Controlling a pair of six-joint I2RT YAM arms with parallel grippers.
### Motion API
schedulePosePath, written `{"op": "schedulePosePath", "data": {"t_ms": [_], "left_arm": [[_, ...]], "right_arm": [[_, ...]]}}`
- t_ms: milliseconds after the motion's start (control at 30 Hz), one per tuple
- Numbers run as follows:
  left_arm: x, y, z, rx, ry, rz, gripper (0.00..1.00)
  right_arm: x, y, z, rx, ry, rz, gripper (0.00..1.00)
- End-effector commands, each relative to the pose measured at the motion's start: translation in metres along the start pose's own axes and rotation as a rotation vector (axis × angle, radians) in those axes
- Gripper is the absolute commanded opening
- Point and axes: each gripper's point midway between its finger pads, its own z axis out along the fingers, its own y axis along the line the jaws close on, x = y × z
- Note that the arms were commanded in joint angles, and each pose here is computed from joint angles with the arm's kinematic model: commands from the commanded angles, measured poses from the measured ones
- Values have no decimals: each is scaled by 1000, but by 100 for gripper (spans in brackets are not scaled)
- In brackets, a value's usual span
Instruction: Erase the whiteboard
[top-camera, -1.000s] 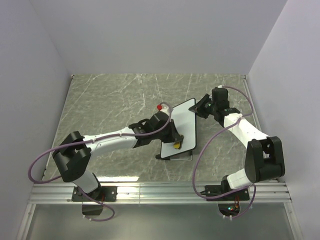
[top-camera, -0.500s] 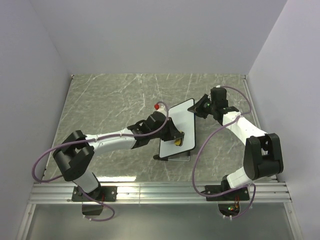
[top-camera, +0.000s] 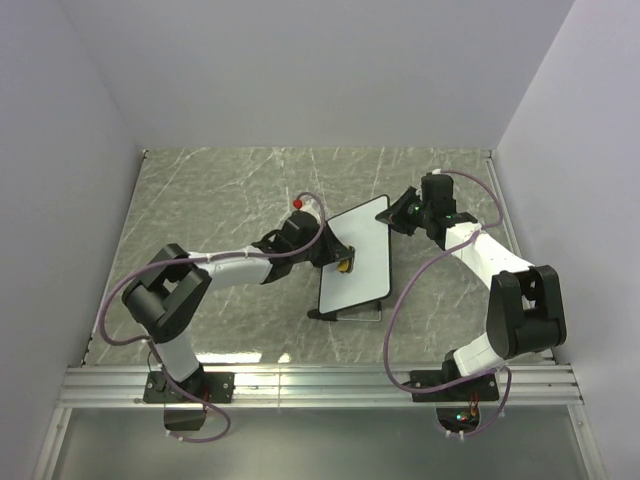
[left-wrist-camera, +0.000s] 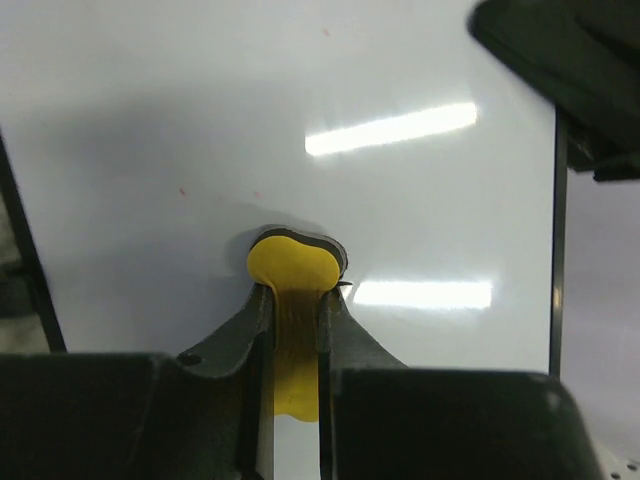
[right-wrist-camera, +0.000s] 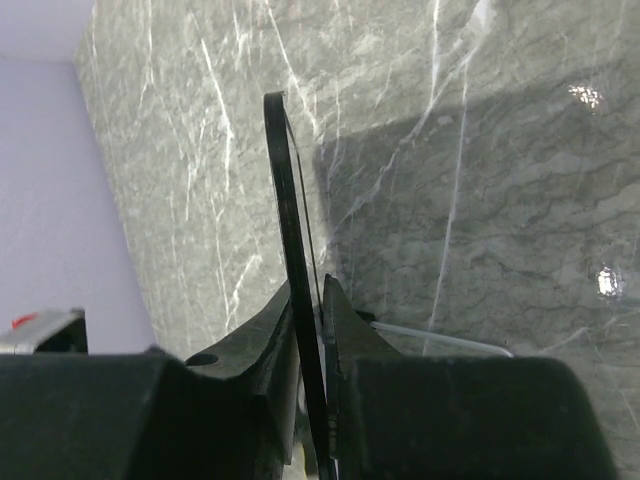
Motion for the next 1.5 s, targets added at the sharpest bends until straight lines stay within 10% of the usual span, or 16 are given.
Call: {"op": "schedulePosePath", "data": {"t_ms": [0,400,700,1033,1467], "left_arm": [[66,88,10,-243,216,21,0],[47,109,14,-305,217,28,0],[-63,76,-49,-346,13,17,0],[-153,170,-159,-576,-175,-66,0],[-149,239,-171,-663,-129,-127,0]], "right_arm": [[21,0,-6,46,77,104,0],[22,1,-6,31,75,109,0],[21,7,-4,-4,74,110,0],[5,49,-34,-87,46,89,0],[16,69,-86,-141,46,79,0]]}}
